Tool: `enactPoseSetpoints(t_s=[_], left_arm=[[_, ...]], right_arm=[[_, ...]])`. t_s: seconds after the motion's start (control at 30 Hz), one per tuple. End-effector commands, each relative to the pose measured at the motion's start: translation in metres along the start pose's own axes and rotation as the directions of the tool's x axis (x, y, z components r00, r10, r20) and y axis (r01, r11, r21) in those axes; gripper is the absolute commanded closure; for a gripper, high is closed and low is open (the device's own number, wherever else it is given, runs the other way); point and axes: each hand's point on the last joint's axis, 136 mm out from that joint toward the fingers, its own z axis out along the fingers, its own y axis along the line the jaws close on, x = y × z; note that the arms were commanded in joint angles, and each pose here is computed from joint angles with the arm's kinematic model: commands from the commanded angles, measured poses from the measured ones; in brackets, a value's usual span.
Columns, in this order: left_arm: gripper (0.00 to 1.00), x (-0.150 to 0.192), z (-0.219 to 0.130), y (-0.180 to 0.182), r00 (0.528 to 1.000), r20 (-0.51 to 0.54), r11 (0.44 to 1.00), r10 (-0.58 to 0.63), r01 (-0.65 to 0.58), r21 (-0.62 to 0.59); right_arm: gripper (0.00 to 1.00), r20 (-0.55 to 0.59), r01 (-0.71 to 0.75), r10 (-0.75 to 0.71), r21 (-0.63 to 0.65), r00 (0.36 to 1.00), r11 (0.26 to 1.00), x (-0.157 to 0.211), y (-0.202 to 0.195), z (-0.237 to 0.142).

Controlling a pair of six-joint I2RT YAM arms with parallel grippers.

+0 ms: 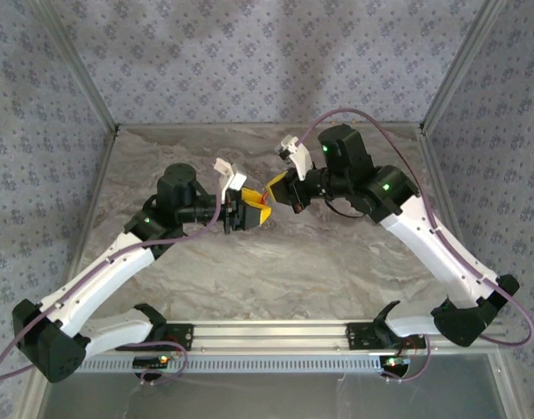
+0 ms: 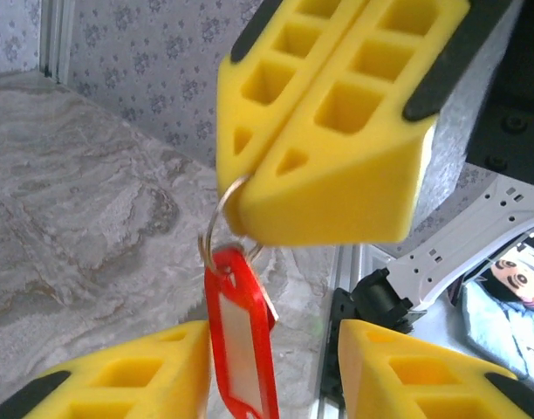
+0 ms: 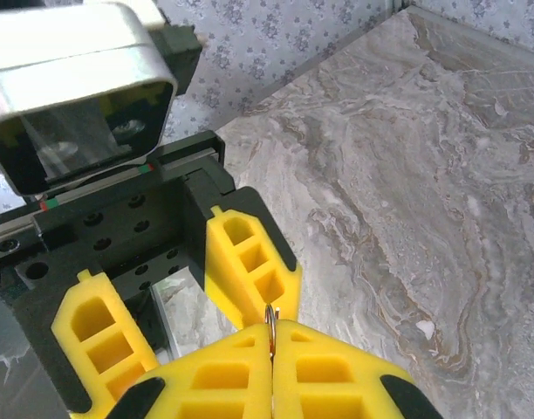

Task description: Remove the keys from the keyring

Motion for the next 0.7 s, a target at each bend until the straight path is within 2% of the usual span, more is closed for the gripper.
enactPoseSetpoints(t_s=[0.0,0.17,0.43,0.5,0.53,0.6,0.67], left_arm=[[0.63,-0.011,-0.010,-0.017,0.998,0.017,0.998,0.058,-0.058,0.018],[0.80,-0.010,-0.010,-0.015,0.998,0.007,0.998,0.059,-0.059,0.010],[0.98,-0.010,-0.012,-0.008,0.997,-0.010,0.996,0.073,-0.074,-0.046],[1.00,-0.010,-0.014,-0.003,0.997,-0.013,0.993,0.077,-0.078,-0.085],[0.98,-0.011,-0.015,-0.002,0.997,-0.011,0.992,0.079,-0.079,-0.098],[0.66,-0.012,-0.016,0.000,0.997,0.002,0.991,0.079,-0.078,-0.113],[0.62,-0.014,-0.016,-0.002,0.996,0.019,0.991,0.089,-0.087,-0.097]], right_arm=[[0.93,0.059,0.013,-0.011,-0.025,0.998,1.000,-0.016,0.011,-0.015],[0.92,0.064,0.008,-0.006,-0.029,0.998,1.000,-0.017,0.011,-0.016],[0.92,0.064,0.005,-0.003,-0.025,0.998,1.000,-0.015,0.011,-0.018],[0.92,0.070,-0.005,0.006,-0.026,0.998,1.000,-0.014,0.009,-0.020],[0.92,0.076,-0.008,0.011,-0.029,0.997,1.000,-0.014,0.009,-0.020],[0.92,0.083,-0.014,0.017,-0.038,0.996,0.999,-0.014,0.010,-0.021],[0.92,0.086,-0.015,0.019,-0.046,0.996,0.999,-0.015,0.012,-0.022]])
